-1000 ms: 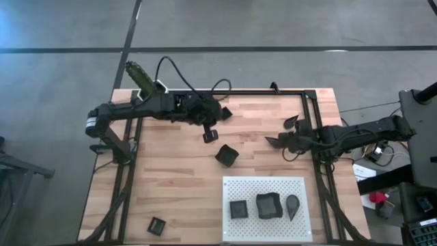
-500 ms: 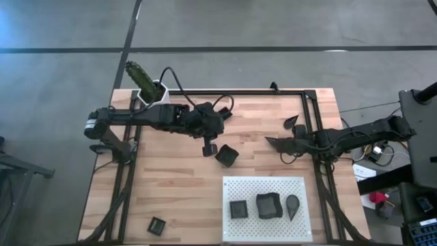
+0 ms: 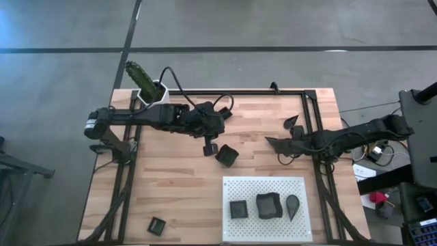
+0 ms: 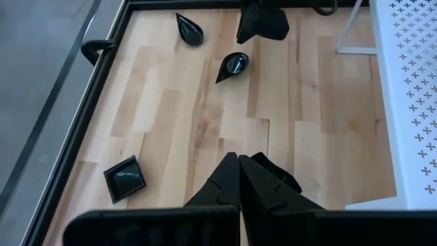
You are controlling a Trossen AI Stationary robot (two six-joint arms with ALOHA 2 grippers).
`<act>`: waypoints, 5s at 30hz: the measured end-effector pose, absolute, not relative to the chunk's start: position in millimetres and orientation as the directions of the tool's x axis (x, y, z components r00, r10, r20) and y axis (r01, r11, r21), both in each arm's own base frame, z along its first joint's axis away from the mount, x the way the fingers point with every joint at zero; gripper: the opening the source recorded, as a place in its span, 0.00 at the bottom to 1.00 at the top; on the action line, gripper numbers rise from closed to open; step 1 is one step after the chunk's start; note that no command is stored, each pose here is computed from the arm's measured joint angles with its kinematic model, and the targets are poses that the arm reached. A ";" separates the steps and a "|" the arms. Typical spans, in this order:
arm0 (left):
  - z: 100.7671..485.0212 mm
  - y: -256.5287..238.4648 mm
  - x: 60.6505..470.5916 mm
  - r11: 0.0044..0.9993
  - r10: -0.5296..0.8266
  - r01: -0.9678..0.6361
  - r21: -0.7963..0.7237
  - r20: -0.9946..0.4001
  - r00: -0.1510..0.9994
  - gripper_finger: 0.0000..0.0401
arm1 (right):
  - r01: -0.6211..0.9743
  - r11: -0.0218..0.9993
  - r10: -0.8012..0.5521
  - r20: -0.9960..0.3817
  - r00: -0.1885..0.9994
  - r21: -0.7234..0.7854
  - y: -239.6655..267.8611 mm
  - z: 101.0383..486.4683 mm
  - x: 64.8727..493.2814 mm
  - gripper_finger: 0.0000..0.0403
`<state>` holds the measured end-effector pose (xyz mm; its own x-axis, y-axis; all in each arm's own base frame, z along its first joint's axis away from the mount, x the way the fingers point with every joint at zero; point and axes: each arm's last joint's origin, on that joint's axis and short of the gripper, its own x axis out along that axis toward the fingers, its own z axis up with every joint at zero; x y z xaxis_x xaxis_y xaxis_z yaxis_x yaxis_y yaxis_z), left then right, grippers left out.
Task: Pick & Place Mini shaped plates
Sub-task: Stack the drop-shaped plate on top of the drop-shaped plate on the shelf
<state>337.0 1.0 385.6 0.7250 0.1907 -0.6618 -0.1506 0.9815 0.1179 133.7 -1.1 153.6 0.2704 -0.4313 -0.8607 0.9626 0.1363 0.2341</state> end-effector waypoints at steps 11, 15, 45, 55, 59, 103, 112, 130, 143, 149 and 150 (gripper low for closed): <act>386.4 1.1 337.7 0.981 0.191 -0.152 0.117 -0.654 0.732 0.00 | 0.959 0.111 -0.454 -0.845 0.282 0.260 -1.5 135.2 136.8 0.25; 386.4 1.1 337.7 0.981 0.191 -0.152 0.117 -0.654 0.732 0.00 | 0.964 0.086 -0.460 -0.848 0.262 0.252 -3.7 124.4 131.4 0.24; 386.7 1.1 338.0 0.981 0.191 -0.152 0.117 -0.651 0.735 0.00 | 0.940 0.187 -0.458 -0.822 0.340 0.285 -5.1 109.1 128.3 0.02; 386.7 1.1 337.9 0.981 0.191 -0.152 0.117 -0.651 0.735 0.00 | 0.921 0.255 -0.441 -0.812 0.382 0.295 -4.7 114.1 127.4 0.02; 386.6 1.1 337.9 0.981 0.191 -0.152 0.117 -0.651 0.734 0.00 | 0.909 0.279 -0.443 -0.798 0.409 0.311 -4.9 117.9 126.8 0.02; 386.7 1.1 337.9 0.981 0.191 -0.139 0.132 -0.651 0.735 0.00 | 0.504 0.844 -0.166 -0.806 0.568 0.182 0.3 336.0 91.6 0.02; 387.2 1.0 338.4 0.982 0.191 -0.150 0.118 -0.645 0.740 0.00 | 0.134 0.971 0.094 -0.837 0.539 0.196 7.5 359.7 83.9 0.02; 389.0 1.0 340.3 0.982 0.191 -0.150 0.118 -0.624 0.758 0.00 | -0.234 0.857 0.515 -0.775 0.366 0.459 25.5 344.4 134.8 0.02; 384.3 0.4 340.6 0.982 0.188 -0.121 0.147 -0.635 0.749 0.00 | -0.117 0.861 0.495 -0.763 0.414 0.495 47.6 320.8 144.6 0.02; 384.3 -0.7 340.6 0.982 0.185 -0.111 0.154 -0.636 0.750 0.00 | -0.158 0.844 0.530 -0.752 0.392 0.513 68.6 312.2 146.4 0.02; 384.3 -0.7 340.6 0.982 0.185 -0.111 0.154 -0.636 0.750 0.00 | -0.159 0.847 0.526 -0.755 0.391 0.507 71.8 311.7 146.2 0.02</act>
<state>340.6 -0.7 384.3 0.7497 0.1846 -0.6355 -0.1111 0.9818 0.1542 146.2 71.8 311.7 0.3913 0.5258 -0.7553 -0.1594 0.8470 0.5071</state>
